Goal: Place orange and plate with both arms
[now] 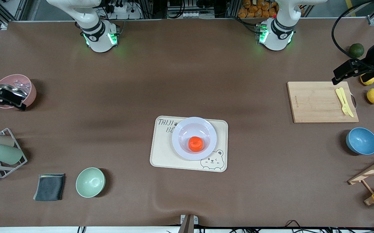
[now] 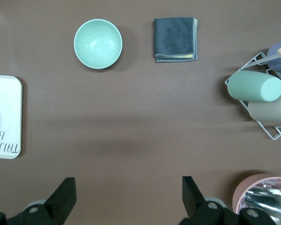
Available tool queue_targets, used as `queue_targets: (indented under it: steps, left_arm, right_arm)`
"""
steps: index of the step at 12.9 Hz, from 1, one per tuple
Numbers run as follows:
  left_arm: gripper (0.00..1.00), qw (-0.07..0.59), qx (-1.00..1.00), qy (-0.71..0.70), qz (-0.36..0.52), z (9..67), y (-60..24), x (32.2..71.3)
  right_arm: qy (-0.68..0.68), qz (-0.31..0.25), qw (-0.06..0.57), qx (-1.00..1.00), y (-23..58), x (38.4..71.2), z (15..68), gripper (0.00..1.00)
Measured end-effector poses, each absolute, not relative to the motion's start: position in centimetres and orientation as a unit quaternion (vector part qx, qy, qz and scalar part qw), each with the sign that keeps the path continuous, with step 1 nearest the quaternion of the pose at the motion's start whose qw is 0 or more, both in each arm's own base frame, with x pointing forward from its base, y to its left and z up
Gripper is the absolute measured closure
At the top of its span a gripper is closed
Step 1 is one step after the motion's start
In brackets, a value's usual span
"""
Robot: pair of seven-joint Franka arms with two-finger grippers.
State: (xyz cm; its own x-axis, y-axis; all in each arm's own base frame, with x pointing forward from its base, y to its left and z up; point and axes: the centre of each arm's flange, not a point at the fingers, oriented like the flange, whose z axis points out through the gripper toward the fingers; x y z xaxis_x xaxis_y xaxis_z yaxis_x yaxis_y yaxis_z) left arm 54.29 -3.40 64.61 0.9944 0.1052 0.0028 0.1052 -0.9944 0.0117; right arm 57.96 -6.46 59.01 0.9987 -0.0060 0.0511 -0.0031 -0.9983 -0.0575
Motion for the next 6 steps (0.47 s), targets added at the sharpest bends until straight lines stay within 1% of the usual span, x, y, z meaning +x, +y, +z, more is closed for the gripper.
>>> queue_targets:
  steps: [2, 6]
  left_arm:
    - [0.0, 0.006, 0.999, 0.053, 0.002, 64.61, -3.35, 54.29]
    - [0.0, 0.006, 0.998, 0.055, 0.002, 64.61, -3.18, 54.3]
  right_arm:
    - [0.001, -0.029, 0.024, -0.999, -6.48, 57.26, 59.73, 0.0]
    - [-0.001, -0.027, 0.024, -0.999, -6.09, 57.28, 59.47, 0.0]
